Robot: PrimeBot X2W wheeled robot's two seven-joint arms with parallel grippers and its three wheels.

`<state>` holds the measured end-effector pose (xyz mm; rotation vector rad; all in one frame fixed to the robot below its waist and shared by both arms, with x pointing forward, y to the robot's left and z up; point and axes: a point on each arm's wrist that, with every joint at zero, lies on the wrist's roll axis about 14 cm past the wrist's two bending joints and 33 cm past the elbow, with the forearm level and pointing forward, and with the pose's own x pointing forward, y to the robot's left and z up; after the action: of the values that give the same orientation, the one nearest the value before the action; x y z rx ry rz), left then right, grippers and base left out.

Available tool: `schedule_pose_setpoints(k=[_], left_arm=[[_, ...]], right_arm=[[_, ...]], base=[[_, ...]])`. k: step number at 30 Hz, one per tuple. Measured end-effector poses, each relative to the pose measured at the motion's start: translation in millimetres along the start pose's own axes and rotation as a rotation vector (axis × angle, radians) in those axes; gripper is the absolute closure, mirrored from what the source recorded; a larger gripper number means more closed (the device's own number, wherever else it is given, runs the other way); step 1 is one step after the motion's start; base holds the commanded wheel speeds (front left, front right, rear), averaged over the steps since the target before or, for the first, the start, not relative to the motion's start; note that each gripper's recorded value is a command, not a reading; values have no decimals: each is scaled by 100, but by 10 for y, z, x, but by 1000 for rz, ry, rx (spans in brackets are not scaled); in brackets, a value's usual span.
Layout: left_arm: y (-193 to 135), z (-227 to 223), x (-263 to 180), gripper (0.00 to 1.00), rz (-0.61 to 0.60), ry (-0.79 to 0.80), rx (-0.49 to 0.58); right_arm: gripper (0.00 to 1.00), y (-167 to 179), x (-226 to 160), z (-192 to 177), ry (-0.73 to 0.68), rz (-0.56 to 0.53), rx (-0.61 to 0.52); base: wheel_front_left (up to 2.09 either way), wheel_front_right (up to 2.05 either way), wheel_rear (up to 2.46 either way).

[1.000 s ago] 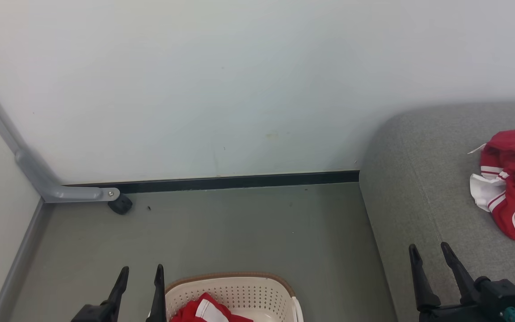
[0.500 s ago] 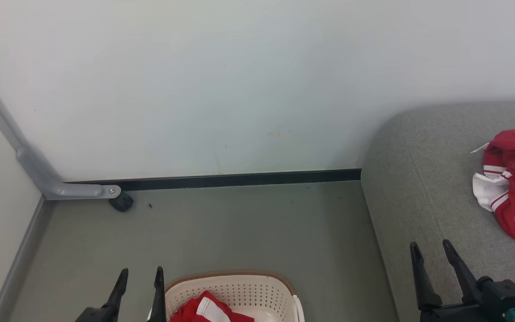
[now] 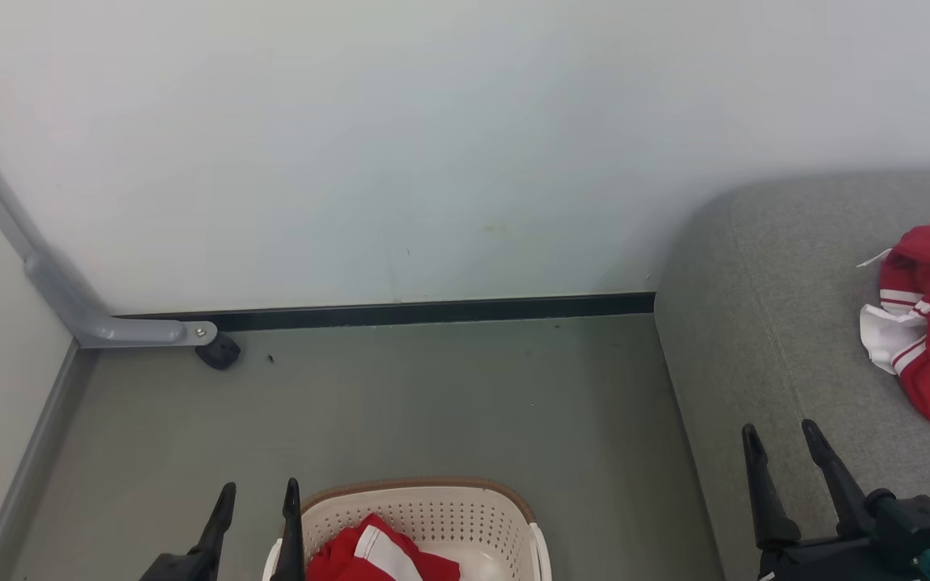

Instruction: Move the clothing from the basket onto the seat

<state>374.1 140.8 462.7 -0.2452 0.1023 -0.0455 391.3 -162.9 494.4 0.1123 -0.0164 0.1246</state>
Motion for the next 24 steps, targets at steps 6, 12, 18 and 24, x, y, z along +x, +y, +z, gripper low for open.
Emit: schedule_pose_setpoints(k=[6, 12, 18, 24], left_arm=[[-57, -156, 36, 0, 0, 44, -25], [-144, -486, 101, 0, -14, 155, -33], [-277, -834, 230, 0, -50, 276, -25], [-369, -1212, 357, 0, -87, 404, -6]], right_arm=[[0, -9, 65, 23, -4, 10, -15], [0, -29, 190, 37, -8, 13, -31], [0, -52, 414, 98, -32, 25, -44], [0, -50, 641, 108, -46, 39, -49]], base=[[0, 0, 0], [0, 0, 0], [0, 0, 0], [0, 0, 0]])
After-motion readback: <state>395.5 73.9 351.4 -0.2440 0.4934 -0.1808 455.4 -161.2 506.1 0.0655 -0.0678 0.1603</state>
